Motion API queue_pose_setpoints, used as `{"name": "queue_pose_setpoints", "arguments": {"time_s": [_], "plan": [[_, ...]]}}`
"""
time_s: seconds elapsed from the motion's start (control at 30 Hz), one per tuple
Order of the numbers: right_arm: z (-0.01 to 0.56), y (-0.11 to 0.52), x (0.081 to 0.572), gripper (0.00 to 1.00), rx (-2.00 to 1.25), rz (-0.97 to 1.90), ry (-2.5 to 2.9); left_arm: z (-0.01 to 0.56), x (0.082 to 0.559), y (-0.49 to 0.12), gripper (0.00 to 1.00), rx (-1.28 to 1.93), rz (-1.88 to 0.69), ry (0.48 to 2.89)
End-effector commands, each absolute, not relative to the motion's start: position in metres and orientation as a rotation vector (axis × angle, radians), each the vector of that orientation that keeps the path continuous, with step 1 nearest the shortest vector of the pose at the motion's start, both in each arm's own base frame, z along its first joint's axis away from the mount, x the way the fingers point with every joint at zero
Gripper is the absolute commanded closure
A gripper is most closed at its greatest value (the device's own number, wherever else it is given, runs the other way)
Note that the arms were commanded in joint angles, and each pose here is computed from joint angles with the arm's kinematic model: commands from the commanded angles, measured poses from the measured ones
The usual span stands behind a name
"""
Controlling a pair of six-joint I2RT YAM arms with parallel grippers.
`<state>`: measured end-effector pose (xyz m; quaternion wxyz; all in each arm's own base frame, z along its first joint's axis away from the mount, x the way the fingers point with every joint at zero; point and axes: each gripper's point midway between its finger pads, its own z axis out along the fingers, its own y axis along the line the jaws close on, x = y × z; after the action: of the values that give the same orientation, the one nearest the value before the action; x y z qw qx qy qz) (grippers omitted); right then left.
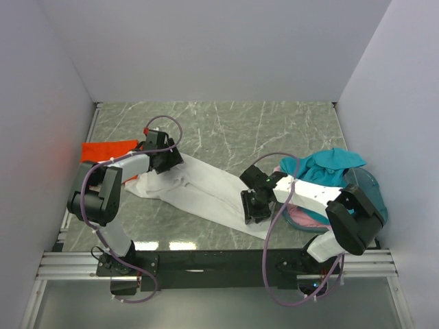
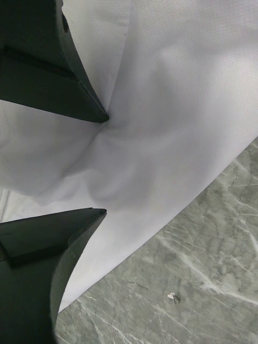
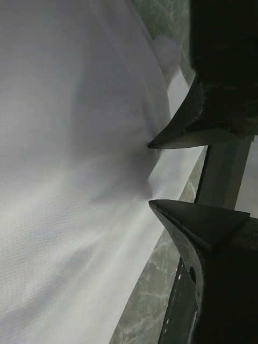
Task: Fold and stack the t-shirts
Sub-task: Fold the tshirt
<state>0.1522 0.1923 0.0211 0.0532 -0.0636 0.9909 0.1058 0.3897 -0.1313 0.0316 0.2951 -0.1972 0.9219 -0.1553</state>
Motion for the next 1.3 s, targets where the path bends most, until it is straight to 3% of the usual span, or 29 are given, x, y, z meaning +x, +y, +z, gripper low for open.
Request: {"name": "queue_pose_setpoints", "arguments": {"time_s": [0.0, 0.4, 0.57, 0.9, 1.27], "plan": [[0.034, 0.194, 0.149, 0.50, -0.211, 0.354, 2.987, -0.013, 0.352, -0.120, 0.27, -0.523, -0.304, 2.641], [0.093, 0.202, 0.186, 0.50, -0.253, 0.326, 2.835, 0.053, 0.380, -0.128, 0.26, -0.437, -0.353, 2.531], [0.083, 0.203, 0.203, 0.50, -0.257, 0.293, 2.819, 0.073, 0.378, -0.127, 0.26, -0.467, -0.360, 2.515], [0.027, 0.194, 0.200, 0.50, -0.254, 0.183, 2.909, 0.036, 0.363, -0.123, 0.26, -0.500, -0.306, 2.619], [-0.003, 0.177, 0.167, 0.50, -0.212, 0.160, 3.018, 0.001, 0.397, -0.152, 0.26, -0.366, -0.314, 2.683]]}}
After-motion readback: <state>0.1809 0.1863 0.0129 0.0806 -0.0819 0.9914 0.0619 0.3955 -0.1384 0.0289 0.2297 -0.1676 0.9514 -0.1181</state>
